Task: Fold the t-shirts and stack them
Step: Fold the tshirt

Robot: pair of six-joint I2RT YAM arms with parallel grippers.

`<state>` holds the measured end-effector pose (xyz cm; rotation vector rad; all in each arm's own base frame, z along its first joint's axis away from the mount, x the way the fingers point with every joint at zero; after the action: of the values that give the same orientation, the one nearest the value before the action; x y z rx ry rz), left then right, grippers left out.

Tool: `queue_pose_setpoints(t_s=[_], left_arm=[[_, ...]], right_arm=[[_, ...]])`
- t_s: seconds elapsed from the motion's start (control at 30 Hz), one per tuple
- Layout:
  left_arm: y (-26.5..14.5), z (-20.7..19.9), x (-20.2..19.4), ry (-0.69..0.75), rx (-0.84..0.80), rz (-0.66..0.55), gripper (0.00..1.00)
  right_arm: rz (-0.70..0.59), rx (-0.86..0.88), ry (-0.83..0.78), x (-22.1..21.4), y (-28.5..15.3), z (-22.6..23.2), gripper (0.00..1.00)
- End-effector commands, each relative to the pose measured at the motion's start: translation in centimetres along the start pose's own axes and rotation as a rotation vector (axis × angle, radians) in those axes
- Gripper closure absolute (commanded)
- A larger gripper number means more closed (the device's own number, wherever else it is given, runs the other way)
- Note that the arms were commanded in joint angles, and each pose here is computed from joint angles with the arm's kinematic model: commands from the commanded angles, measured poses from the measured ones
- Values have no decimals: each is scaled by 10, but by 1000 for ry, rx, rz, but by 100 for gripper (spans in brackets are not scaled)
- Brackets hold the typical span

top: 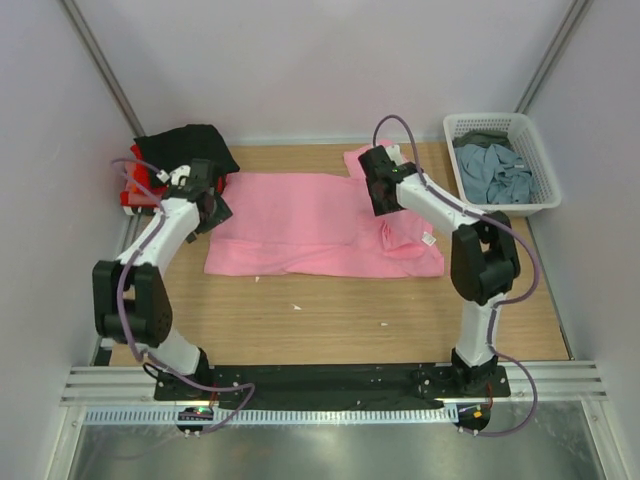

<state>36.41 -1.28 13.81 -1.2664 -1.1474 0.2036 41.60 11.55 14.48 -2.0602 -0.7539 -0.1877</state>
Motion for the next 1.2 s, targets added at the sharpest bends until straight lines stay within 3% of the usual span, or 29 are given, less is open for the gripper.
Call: queue_pose_setpoints(t_s=[0.0,0.1,0.2,0.5,0.73,0.9,1.0,1.17], left_arm=[[-34,21,-2,-35,-58,-32,21],[-32,37,-27,-46,-98,16,23],[-20,47,-46,-48,-112,33,25],[6,48,-72,-37,-120,79,30],[23,51,-76,-3,-95,58,31],[33,56,-77,30,-64,44,33],[36,58,-74,25,-57,31,33],[43,62,-75,7,-56,46,33]], right_arm=[[-102,151,165,-9,-44,4,10],[-159,340,272,-36,-63,24,11],[-167,417,308,-60,-70,34,15],[-85,423,237,-70,-48,53,26],[-62,396,186,-58,-27,63,41],[-42,376,160,-53,-15,69,46],[-29,364,146,-50,-9,72,53],[-9,341,123,-49,-5,70,77]])
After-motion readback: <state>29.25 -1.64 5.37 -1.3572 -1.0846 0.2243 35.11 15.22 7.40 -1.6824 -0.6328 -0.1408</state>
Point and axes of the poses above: each gripper's point midway between its finger pads, its own y axis out along the fingers, its own z axis along the line the jaws close on, x = y × z, the point moved 4 cm from there along -y, back along the fingers, and after that the axes turned 13 degrees about -y, right-handed, at the moved point
